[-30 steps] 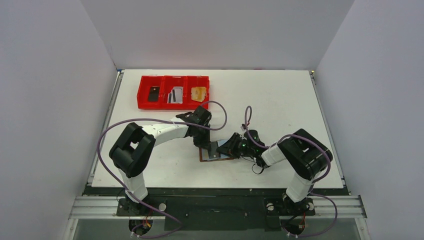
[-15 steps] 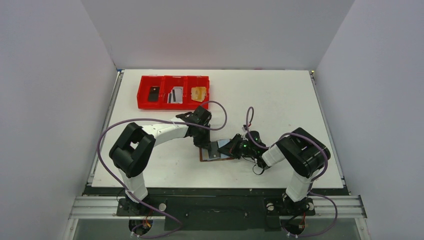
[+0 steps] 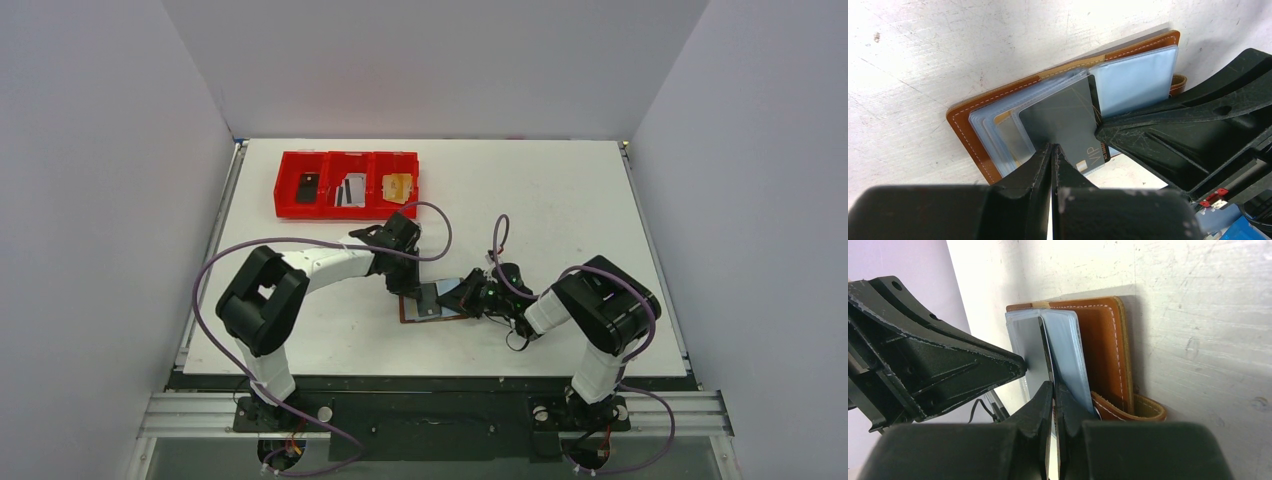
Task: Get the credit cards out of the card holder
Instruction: Remove the credit card from the card holder.
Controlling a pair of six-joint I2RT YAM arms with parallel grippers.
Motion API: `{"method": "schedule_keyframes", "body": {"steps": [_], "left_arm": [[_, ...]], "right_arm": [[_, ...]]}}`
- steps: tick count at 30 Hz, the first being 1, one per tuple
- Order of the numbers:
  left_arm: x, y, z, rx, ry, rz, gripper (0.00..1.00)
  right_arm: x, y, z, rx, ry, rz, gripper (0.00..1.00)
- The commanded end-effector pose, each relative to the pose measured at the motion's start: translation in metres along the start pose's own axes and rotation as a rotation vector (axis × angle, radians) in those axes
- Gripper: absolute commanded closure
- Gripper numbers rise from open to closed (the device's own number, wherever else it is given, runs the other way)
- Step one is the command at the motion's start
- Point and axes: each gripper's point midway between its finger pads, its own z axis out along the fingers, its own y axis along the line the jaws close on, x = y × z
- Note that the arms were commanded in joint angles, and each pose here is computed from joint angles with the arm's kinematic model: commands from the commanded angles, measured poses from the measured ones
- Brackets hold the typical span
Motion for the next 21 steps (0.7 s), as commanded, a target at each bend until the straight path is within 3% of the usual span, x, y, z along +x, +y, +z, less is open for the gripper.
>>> {"method": "schedule_keyframes", "body": {"steps": [1,21], "left_arm": [[0.01,0.046,0.002,-0.166,0.016,-0.009,1.0],[0.014,0.059,0.009,-0.22,0.031,-0.017,1.0]], "right_arm": [[-0.013,-0.019,-0.004,0.068,-0.07,-0.022,1.0],[-0.02,-0.02,-0.012,0.122,-0.097,-0.073,1.0]]}}
